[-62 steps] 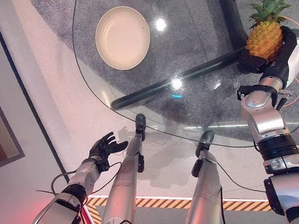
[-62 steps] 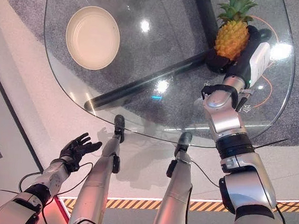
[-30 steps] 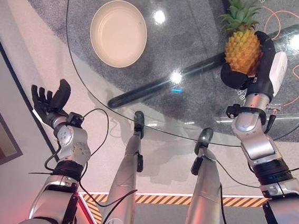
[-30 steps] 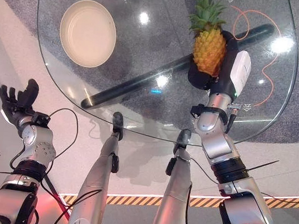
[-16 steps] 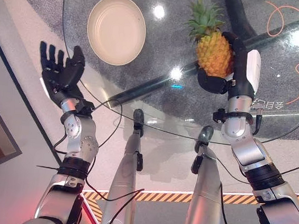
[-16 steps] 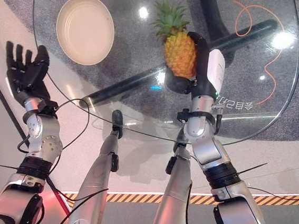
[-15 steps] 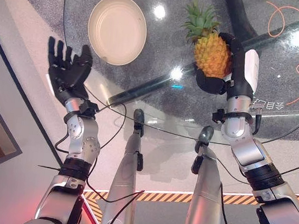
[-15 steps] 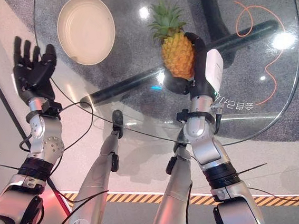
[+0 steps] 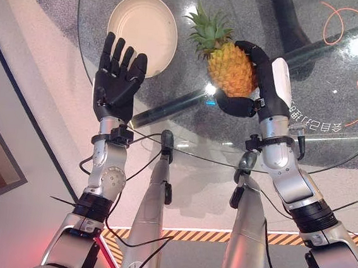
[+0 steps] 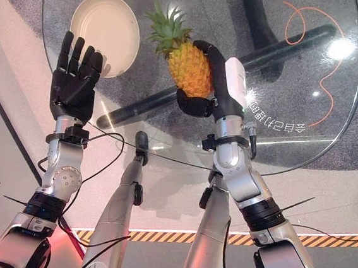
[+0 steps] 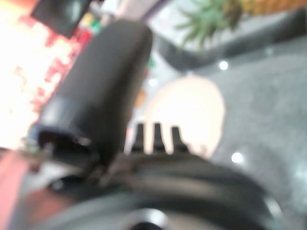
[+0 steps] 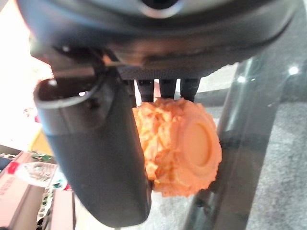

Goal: Pick up the fruit to the plate

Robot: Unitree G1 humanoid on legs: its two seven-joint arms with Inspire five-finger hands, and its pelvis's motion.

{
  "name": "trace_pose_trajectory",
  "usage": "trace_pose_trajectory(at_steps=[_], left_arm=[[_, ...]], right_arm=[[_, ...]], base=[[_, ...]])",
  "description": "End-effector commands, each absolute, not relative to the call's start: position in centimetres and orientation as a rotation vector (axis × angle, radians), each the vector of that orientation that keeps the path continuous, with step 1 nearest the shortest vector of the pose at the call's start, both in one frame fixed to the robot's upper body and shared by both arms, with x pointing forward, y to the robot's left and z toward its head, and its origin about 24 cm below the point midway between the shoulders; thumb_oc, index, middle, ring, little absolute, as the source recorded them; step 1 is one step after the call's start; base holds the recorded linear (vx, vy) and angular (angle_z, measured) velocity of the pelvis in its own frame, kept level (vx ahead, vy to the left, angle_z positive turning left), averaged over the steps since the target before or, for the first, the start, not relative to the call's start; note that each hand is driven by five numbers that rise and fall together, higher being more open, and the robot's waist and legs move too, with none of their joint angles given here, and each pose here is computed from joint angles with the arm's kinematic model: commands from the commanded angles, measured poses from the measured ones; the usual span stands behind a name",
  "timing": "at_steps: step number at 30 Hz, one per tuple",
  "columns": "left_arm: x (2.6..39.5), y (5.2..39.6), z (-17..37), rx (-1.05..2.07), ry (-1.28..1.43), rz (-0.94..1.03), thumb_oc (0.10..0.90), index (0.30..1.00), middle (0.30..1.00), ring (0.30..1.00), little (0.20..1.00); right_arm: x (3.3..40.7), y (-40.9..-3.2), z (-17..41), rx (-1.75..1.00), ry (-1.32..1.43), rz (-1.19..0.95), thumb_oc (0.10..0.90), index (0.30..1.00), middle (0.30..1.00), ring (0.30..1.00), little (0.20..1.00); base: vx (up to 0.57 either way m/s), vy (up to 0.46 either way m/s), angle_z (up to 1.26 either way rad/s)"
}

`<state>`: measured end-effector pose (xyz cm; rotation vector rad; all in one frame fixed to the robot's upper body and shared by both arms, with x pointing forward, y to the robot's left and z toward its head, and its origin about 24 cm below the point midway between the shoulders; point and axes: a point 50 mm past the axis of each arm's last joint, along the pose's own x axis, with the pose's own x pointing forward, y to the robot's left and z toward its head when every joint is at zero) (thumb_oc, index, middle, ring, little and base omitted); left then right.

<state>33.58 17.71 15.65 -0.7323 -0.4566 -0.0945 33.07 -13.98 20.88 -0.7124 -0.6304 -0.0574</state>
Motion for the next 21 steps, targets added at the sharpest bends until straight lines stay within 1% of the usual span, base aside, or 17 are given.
trace_pose_trajectory(at_steps=[1,9,21], left_arm=[[32.6,16.9,20.4,-0.728,-0.645,-0.284,0.8,0.9,0.9,0.9,0.9],[32.6,14.6,20.6,-0.793,-0.576,-0.421,0.8,0.9,0.9,0.9,0.9],[32.4,13.3,21.2,-0.898,-0.563,-0.527,0.8,0.9,0.9,0.9,0.9]], right_arm=[[28.9,-10.3,27.3,-0.624,-1.06,0.065,0.1,0.3,0.3,0.3,0.2],[27.8,-9.0,27.9,-0.591,-1.114,0.137,0.1,0.3,0.3,0.3,0.2],[26.9,-7.1,28.3,-0.59,-1.127,0.257,0.1,0.3,0.3,0.3,0.2]], base=[[0.0,0.0,0.0],[0.0,0.0,0.0],[0.0,0.0,0.0]])
